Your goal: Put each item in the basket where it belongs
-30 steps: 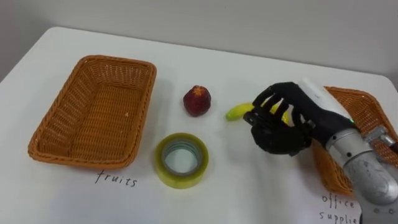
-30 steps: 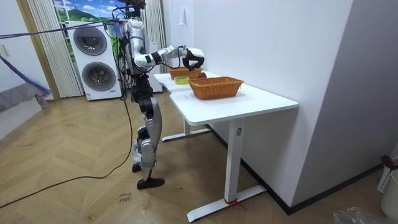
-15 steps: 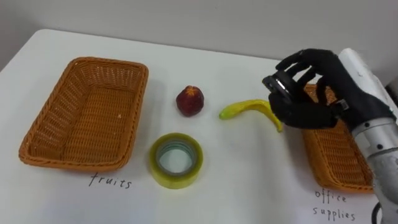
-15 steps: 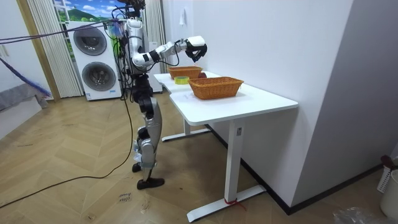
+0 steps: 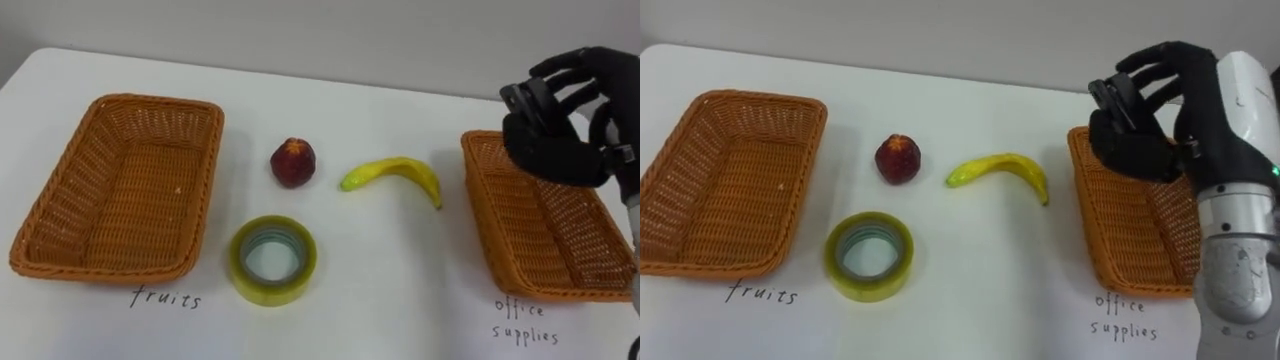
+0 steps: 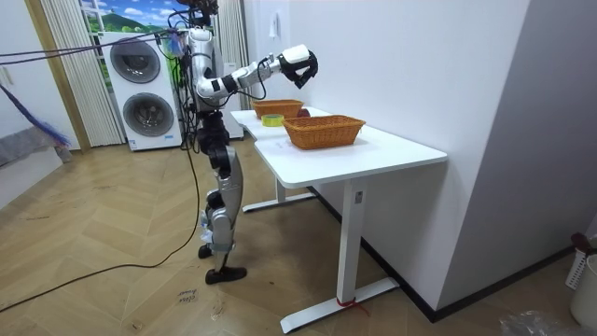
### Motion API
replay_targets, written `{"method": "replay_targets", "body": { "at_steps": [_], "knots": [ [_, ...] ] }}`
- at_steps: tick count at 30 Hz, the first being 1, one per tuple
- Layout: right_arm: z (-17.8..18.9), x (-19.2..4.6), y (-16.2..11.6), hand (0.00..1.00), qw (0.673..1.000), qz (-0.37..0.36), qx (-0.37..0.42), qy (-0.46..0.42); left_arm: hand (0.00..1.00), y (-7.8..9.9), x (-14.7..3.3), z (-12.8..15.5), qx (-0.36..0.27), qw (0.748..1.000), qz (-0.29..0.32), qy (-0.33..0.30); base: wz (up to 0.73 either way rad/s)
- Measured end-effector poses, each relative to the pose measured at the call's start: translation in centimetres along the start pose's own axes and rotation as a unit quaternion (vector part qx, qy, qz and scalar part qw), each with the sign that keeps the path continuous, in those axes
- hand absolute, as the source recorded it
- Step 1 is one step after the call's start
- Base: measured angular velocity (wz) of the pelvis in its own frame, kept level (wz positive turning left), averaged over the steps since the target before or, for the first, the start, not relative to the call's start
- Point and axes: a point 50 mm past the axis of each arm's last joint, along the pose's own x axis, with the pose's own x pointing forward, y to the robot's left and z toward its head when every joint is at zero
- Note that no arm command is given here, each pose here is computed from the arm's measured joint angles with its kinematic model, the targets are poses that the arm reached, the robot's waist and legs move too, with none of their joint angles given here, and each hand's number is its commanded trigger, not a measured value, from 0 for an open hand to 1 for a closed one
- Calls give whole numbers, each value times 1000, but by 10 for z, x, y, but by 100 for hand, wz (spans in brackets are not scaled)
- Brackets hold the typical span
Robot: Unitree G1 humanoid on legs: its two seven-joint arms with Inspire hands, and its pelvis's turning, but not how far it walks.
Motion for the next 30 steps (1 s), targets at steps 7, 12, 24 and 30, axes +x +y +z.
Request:
{"method": "replay_targets", "body": {
  "at_steps": [7,12,24,30],
  "knots": [
    [-12,-1,-3,100,1000,-17,-5,25,0,-1,-1,-5,0,1000,1,9,0],
    [-20,-2,1,100,999,-12,-10,42,0,-2,-1,-4,-1,1000,0,7,0],
    [-37,-8,11,100,997,11,-9,78,0,-3,-1,1,-4,1000,-2,2,0],
    [-44,-14,15,100,995,24,-13,99,0,-3,0,4,-7,1000,-2,-2,0]
  ]
}}
